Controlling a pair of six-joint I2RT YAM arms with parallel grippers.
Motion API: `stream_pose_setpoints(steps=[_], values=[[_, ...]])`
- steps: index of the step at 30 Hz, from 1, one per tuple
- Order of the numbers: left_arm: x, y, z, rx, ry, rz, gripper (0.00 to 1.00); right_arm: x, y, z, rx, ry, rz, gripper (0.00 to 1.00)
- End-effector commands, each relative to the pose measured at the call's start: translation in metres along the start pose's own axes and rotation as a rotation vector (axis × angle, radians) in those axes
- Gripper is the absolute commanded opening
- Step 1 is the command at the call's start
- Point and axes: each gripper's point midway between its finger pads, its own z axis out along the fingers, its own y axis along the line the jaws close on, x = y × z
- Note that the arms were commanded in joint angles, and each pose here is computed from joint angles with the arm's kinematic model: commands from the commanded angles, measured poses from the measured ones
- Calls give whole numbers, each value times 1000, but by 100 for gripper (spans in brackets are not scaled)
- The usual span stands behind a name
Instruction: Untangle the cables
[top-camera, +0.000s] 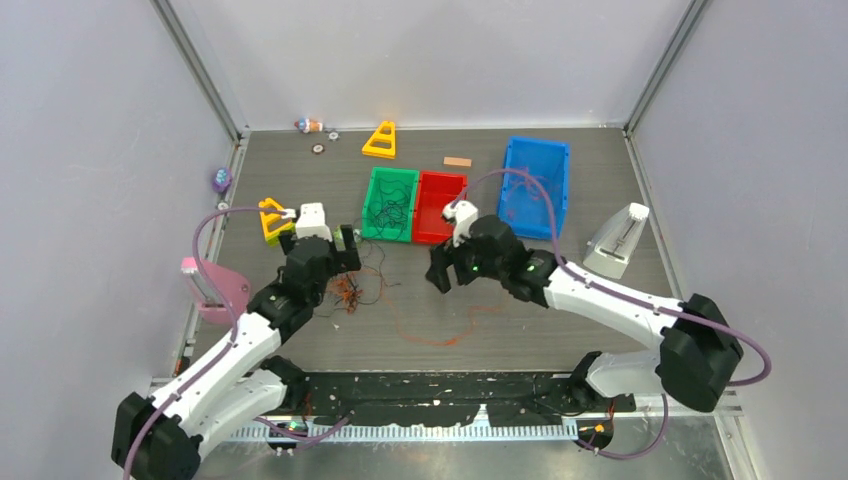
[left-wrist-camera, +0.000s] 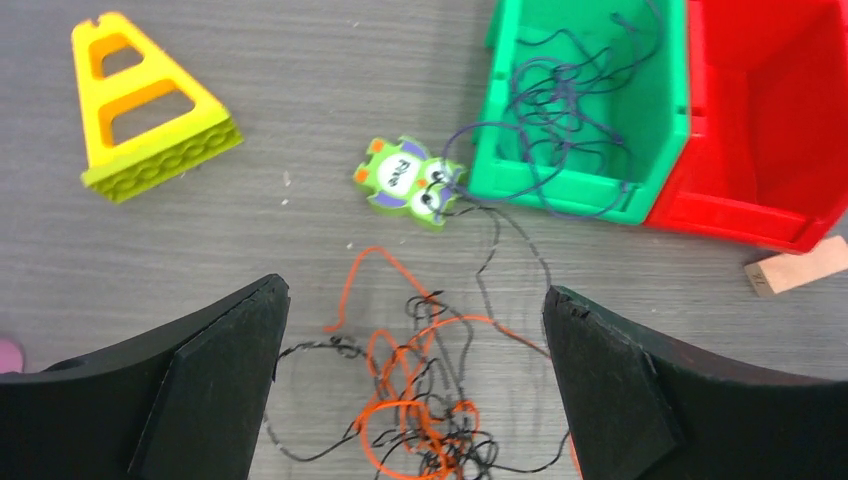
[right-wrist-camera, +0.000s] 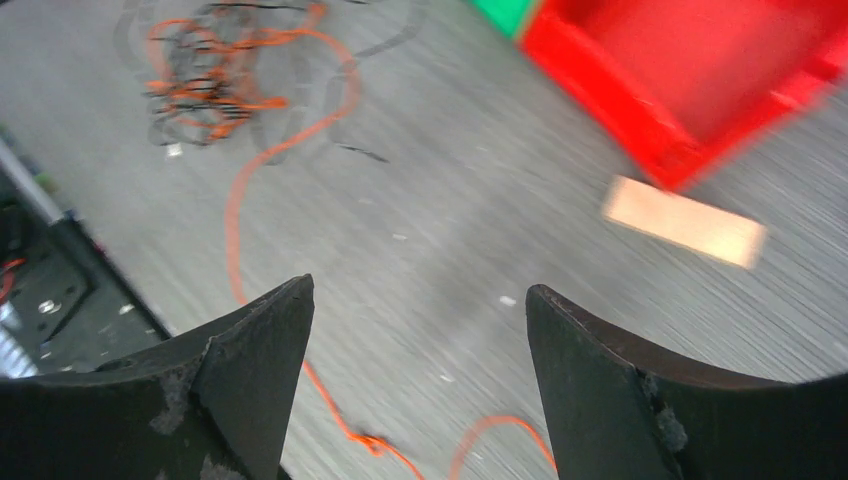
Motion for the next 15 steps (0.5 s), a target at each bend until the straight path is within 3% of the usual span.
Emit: stream_pose_setpoints(steps=[1,6,11,15], values=[[28,9,-16,24,173,-109,100,-28,72,14,-200,-128,-49,80],[46,9,-22,51,240,-150,100,-13,127,37,-302,-112,-108,76],[65,3,-25,91,319,-152,100,17,146,68,-294,-30,-145,72],[74,4,-25,86,354,-151,99,28,144,85,-242,-8,-152,57]])
